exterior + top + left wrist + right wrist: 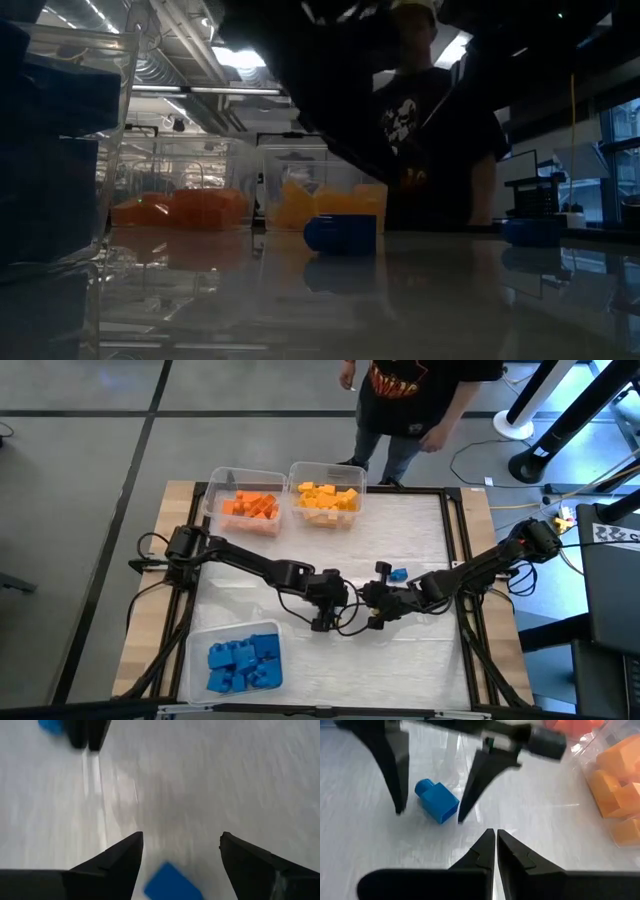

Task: Sort blocks
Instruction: Put the blue game piece into the bottom transparent bin

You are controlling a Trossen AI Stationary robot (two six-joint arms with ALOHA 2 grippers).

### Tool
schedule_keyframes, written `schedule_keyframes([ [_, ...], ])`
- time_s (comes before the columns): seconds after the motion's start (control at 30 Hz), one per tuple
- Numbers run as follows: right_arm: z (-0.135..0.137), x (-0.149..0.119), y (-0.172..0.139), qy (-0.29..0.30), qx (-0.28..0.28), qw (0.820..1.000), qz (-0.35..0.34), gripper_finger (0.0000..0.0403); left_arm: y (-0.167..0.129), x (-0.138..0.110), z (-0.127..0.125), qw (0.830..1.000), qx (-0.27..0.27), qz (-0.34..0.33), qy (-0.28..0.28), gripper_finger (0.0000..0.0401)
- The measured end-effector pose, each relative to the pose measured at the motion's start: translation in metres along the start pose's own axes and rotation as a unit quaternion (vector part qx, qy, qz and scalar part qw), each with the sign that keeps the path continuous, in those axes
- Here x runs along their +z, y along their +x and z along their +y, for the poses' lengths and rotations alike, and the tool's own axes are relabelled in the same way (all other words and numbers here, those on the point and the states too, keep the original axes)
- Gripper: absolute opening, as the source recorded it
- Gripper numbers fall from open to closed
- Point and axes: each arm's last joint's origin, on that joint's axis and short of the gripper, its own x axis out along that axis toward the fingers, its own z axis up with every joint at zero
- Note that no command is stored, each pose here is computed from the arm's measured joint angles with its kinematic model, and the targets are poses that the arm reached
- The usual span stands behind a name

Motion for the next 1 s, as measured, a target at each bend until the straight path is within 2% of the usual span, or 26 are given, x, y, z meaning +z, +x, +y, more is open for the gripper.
schedule_keyframes([
  [0.13, 0.000, 0.000, 0.000, -0.001, -0.001, 1.000, 0.001, 0.0021, -0.017, 0.002, 0.000, 0.996, 0.012, 0.039, -0.077, 0.0250],
  [0.27, 0.000, -0.001, 0.000, -0.002, -0.001, 1.000, 0.003, 0.0021, -0.018, -0.003, 0.000, 0.979, 0.022, 0.065, -0.194, 0.0250],
  [0.37, 0.000, 0.000, 0.000, -0.001, -0.001, 1.000, 0.002, 0.0021, -0.013, -0.006, 0.000, 0.968, 0.027, 0.075, -0.237, 0.0250],
  [0.77, 0.000, -0.001, 0.000, -0.001, -0.001, 1.000, 0.002, 0.0021, -0.002, -0.012, -0.001, 0.965, 0.046, 0.085, -0.243, 0.0250],
  [1.0, 0.000, 0.000, 0.000, -0.001, -0.001, 1.000, 0.002, 0.0021, -0.001, -0.016, -0.007, 0.969, 0.075, 0.080, -0.222, 0.0250],
])
